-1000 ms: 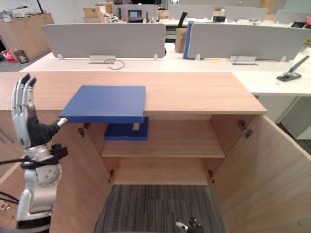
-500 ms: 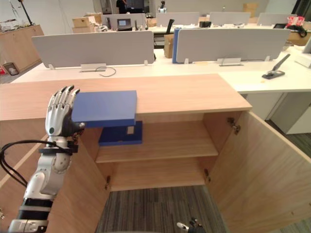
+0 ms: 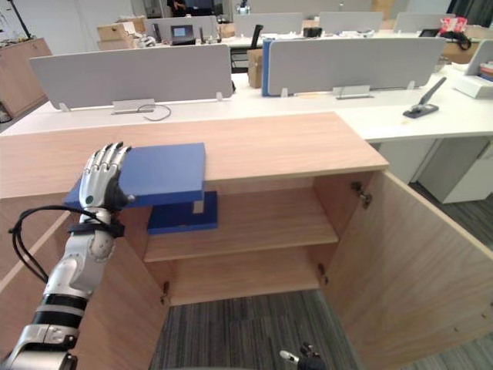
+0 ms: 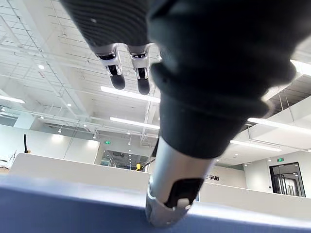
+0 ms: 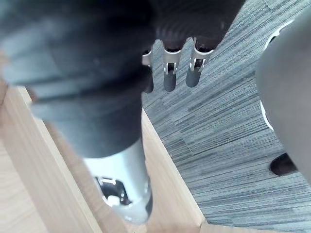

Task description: Walk over to the cabinet, pick up the folder, carry it to the office cabinet, place the folder inside the office cabinet, then close the office cabinet door

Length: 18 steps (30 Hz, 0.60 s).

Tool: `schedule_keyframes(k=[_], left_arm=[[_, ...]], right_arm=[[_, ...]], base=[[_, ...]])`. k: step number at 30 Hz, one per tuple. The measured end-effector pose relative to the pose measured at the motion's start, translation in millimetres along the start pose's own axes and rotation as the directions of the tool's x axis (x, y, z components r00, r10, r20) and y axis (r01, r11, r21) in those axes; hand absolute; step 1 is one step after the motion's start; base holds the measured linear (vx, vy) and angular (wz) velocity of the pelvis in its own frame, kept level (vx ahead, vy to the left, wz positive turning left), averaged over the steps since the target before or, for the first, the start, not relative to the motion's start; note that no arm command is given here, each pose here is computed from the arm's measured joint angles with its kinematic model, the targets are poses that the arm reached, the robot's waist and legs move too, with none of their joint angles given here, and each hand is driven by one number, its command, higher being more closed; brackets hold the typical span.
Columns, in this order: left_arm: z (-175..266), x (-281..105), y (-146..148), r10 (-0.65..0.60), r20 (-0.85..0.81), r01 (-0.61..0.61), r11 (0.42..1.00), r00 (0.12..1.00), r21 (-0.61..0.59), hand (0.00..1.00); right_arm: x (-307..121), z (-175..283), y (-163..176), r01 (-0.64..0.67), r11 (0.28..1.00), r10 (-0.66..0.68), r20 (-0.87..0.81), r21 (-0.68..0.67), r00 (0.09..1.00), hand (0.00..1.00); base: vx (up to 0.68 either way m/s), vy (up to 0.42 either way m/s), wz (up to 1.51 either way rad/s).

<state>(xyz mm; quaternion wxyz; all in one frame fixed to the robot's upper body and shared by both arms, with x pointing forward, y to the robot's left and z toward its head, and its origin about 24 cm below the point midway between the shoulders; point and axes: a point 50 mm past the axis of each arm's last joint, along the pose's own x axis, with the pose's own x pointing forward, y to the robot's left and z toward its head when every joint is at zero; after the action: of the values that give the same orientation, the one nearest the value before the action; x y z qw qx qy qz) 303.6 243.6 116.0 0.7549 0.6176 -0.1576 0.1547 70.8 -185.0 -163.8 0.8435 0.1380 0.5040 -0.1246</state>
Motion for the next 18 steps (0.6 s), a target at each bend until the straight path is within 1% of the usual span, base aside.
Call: schedule_keyframes(k=[9, 14, 18], left_arm=[[-5.9, 5.3, -13.6, -0.061, -0.039, 0.061, 0.998, 0.997, -0.005, 0.0], [-18.9, -3.1, -30.3, -0.163, -0.101, 0.163, 0.987, 0.981, -0.008, 0.0], [-25.0, -7.6, -37.1, -0.204, -0.129, 0.204, 0.979, 0.971, -0.008, 0.0]], right_arm=[[-0.3, 0.3, -2.7, 0.008, 1.0, -0.008, 0.001, 0.002, 1.0, 0.0], [-0.8, -0.4, -4.3, 0.012, 1.0, -0.012, 0.0, 0.003, 1.0, 0.0], [-0.8, 0.1, -4.5, 0.012, 1.0, -0.012, 0.003, 0.003, 1.0, 0.0]], base=[[-0.03, 0.004, -0.03], [-0.02, 0.001, -0.06], [0.0, 0.0, 0.0]])
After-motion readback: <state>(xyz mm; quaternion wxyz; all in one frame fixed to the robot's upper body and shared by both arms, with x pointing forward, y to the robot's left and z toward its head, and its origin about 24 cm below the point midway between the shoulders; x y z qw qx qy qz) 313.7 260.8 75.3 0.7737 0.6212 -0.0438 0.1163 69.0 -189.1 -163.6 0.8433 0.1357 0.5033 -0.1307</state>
